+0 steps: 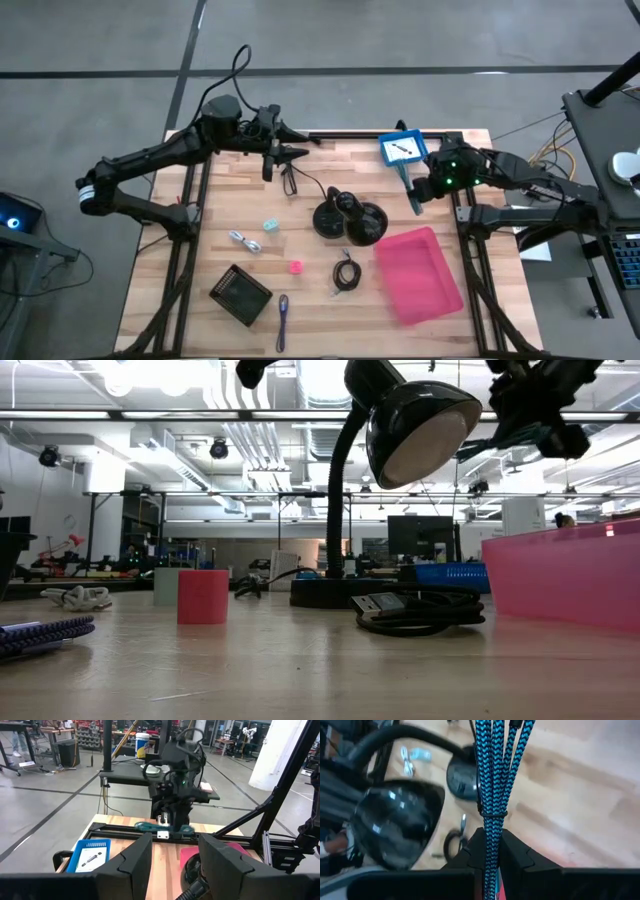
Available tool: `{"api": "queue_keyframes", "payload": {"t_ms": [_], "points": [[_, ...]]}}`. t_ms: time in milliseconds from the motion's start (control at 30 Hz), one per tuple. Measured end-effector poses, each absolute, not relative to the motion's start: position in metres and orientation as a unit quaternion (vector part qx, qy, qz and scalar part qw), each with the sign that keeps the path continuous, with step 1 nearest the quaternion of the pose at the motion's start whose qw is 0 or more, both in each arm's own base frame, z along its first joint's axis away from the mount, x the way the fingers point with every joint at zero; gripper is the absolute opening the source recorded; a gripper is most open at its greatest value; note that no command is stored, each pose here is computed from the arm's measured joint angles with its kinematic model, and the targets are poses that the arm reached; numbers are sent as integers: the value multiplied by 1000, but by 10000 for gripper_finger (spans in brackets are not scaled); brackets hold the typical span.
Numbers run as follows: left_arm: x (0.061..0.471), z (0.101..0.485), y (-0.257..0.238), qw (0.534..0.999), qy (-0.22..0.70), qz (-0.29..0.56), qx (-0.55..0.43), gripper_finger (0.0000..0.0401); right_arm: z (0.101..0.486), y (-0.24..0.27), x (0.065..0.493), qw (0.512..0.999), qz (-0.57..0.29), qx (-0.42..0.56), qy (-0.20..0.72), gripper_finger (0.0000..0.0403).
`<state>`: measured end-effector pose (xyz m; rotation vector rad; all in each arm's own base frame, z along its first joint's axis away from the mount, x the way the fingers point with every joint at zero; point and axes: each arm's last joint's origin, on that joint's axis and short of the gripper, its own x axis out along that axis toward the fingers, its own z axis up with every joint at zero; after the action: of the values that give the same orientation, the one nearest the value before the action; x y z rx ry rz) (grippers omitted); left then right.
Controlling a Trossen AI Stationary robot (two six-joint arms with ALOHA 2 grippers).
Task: Pick and place items into bin
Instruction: Put the blue charger cable into the pink bin
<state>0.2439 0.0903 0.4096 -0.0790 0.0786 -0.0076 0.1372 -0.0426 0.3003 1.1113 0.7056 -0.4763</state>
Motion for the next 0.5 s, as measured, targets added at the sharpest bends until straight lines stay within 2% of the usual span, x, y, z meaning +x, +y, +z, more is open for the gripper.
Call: {"api": "queue_keyframes", "payload": {"t_ms": [167,500], "points": [[244,411,91,999,34,-2,-37,147,315,-28,128,741,-208,520,370,18],[246,411,92,999,28,8,-35,147,329,-13,118,775,-166,444,419,18]]}}
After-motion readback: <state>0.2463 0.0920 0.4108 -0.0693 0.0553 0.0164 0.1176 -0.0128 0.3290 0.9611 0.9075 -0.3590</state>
